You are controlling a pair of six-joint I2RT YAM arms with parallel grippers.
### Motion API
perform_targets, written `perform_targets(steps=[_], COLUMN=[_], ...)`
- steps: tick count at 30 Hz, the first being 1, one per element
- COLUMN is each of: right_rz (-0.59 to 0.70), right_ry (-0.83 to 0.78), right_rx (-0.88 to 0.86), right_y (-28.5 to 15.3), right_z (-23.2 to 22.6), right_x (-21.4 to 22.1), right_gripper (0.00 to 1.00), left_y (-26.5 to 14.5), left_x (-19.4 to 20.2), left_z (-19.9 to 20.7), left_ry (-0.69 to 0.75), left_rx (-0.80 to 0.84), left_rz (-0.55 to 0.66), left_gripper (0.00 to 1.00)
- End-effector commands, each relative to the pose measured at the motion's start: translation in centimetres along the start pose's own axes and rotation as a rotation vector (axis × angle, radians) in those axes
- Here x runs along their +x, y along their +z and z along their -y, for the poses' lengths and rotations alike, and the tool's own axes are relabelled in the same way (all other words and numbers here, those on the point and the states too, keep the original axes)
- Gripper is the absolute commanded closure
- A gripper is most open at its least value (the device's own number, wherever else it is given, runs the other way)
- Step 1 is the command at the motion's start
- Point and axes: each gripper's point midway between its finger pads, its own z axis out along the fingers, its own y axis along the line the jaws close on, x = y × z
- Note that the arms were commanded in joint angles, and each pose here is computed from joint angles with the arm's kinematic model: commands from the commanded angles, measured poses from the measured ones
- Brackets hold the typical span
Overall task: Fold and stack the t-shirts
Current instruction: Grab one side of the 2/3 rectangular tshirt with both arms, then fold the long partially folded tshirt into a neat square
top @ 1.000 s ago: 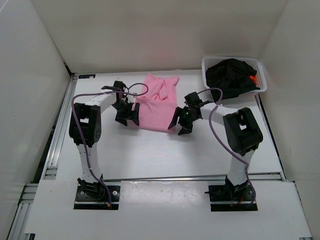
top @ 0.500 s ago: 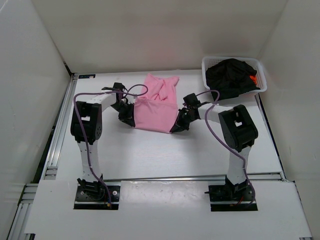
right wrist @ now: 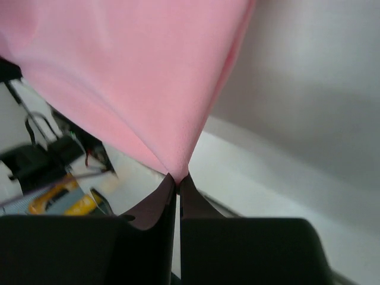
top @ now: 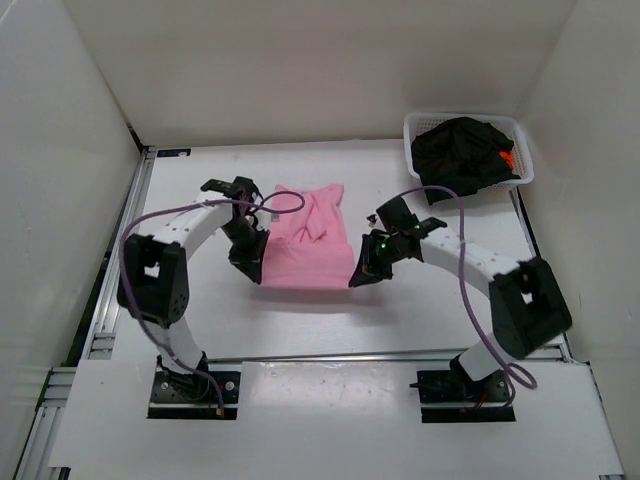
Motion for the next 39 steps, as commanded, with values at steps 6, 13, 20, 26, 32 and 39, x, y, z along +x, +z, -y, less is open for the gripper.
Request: perform_targets(steps=[6,13,20,26,32,39], right_rz=[-0.095,-0.060,-0.088,-0.108,-0.119,-0.126], right_ry=[-0.116,-0.154,-0.150,-0.038,0.049,0.141], right_rx=[0.044,0.041,0.032,-0.004,-0.043,-0.079], right_y=[-3.9,-6.3,-6.5,-5.9,-4.7,-2.5], right_z=[-0.1,-2.1,-4.0,-4.0,-3.7,-2.2], right_x=[9.7,9.9,5.9,1.3,-3.7,-8.5], right_gripper=[1.00,1.00,1.00,1.00,1.00,1.00], left_y=[-5.6,-7.9,-8.8,-9.1,-9.0,-6.5], left_x=[9.5,8.7,3.5,-2.5,-8.8,-12.5], left_z=[-2.0,0.1,2.6,1.8,1.1,0.3], left_ry=[0.194,0.313,0.255,0.153,0.098,0.087], left_rx=[-0.423,-0.456,-0.328,-0.270,-0.193,-0.155], left_rz=[-0.026,0.118,0.148,0.162,0.204,0.217], left_gripper=[0.90,0.90,0.90,0.90,0.90,0.90])
